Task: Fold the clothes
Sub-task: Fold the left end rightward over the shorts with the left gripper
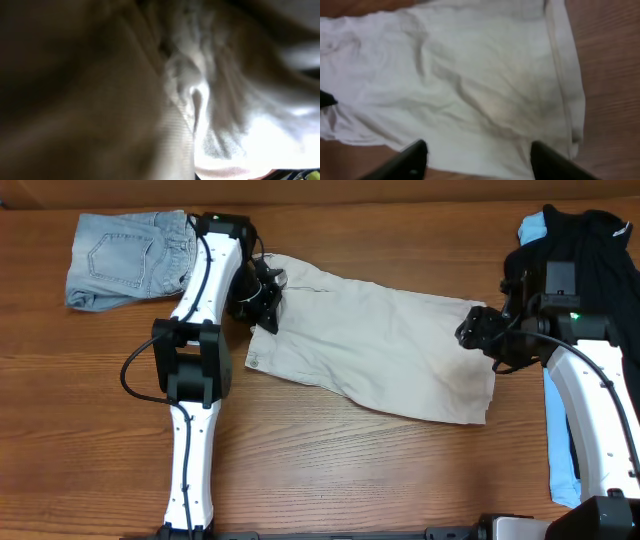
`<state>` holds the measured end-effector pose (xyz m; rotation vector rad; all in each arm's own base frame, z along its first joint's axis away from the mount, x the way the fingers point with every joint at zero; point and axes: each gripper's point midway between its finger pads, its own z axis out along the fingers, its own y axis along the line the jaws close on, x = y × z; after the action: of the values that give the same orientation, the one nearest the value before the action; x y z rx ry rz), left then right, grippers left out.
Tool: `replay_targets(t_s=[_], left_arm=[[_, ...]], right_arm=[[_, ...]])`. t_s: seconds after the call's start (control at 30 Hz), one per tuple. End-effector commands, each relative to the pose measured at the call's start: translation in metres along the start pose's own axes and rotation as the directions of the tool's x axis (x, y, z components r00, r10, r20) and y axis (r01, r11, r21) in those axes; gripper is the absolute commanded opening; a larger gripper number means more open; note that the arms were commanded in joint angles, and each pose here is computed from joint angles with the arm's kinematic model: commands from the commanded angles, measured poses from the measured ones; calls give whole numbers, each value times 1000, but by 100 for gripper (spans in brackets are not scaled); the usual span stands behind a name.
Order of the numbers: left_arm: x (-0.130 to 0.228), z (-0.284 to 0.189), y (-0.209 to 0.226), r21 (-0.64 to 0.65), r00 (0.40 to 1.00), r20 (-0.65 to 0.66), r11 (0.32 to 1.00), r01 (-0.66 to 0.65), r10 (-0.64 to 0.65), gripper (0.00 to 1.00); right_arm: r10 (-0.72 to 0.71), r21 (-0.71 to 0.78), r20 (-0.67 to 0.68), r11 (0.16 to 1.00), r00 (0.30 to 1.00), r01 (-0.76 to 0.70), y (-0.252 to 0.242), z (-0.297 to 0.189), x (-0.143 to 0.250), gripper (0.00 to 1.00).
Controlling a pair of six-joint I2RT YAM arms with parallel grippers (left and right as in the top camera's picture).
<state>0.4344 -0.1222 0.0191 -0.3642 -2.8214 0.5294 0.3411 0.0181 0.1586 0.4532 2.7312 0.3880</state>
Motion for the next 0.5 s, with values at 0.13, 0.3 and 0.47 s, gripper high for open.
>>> replay_targets(t_s=[0.13, 0.3, 0.47], left_arm=[[11, -17, 11, -70, 996, -11, 994, 83, -84, 4], [15, -83, -9, -96, 987, 155, 994, 60, -45, 4], [25, -136, -28, -146, 957, 290, 988, 54, -9, 4]], right_arm=[[0, -13, -12, 1000, 1000, 0, -1, 24, -9, 23], [31, -15, -143, 999, 989, -34, -9, 72, 2, 4], [55, 2, -243, 998, 968, -56, -17, 109, 16, 4]])
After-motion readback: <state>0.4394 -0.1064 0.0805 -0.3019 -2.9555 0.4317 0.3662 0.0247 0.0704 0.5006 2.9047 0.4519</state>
